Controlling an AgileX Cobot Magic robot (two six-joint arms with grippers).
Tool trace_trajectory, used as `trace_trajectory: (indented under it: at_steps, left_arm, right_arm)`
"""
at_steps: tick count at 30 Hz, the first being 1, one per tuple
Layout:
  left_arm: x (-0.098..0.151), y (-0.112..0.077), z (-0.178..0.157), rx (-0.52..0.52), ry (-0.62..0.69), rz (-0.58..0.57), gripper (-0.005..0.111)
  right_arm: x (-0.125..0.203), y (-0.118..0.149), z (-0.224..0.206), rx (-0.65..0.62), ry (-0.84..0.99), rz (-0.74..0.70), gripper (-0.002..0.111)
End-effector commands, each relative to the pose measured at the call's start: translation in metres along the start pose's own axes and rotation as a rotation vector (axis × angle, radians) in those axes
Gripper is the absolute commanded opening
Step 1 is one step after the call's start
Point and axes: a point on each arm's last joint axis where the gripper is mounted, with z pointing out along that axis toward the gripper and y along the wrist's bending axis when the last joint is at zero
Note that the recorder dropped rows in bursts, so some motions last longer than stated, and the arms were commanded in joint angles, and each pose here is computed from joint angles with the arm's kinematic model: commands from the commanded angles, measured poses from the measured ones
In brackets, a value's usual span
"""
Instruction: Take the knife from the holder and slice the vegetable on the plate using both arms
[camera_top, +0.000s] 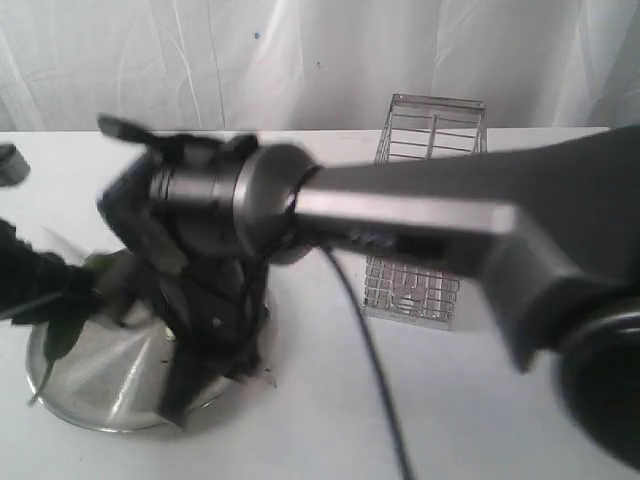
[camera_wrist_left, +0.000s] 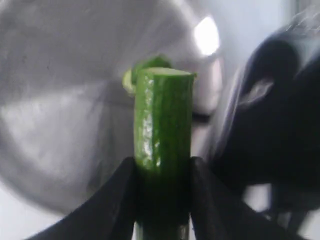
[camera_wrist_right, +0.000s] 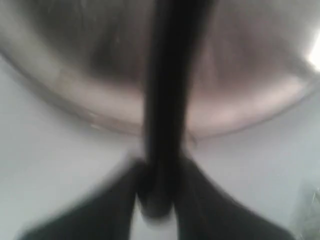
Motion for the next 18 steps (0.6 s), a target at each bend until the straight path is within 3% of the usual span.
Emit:
trace_trajectory:
  at_steps: [1, 8, 13, 18]
  left_arm:
    - [-0.013, -0.014, -0.012, 0.092, -0.125, -0.075, 0.0]
    - [-0.014, -0.01, -0.012, 0.049, -0.134, 0.003, 0.0]
    - [-0.015, 0.005, -0.015, -0.026, -0.136, -0.012, 0.0]
    - [-0.015, 0.011, -0.016, -0.05, -0.142, -0.034, 0.0]
  right_arm:
    - [0.001, 0.011, 0.025, -0.02, 0.106, -0.048, 0.0]
    - [0.002, -0.005, 0.021, 0.08, 0.101, -0.005, 0.0]
    - [0.015, -0.029, -0.005, 0.09, 0.059, 0.073, 0.0]
    - [0.038, -0.044, -0.003, 0.084, 0.105, 0.112, 0.0]
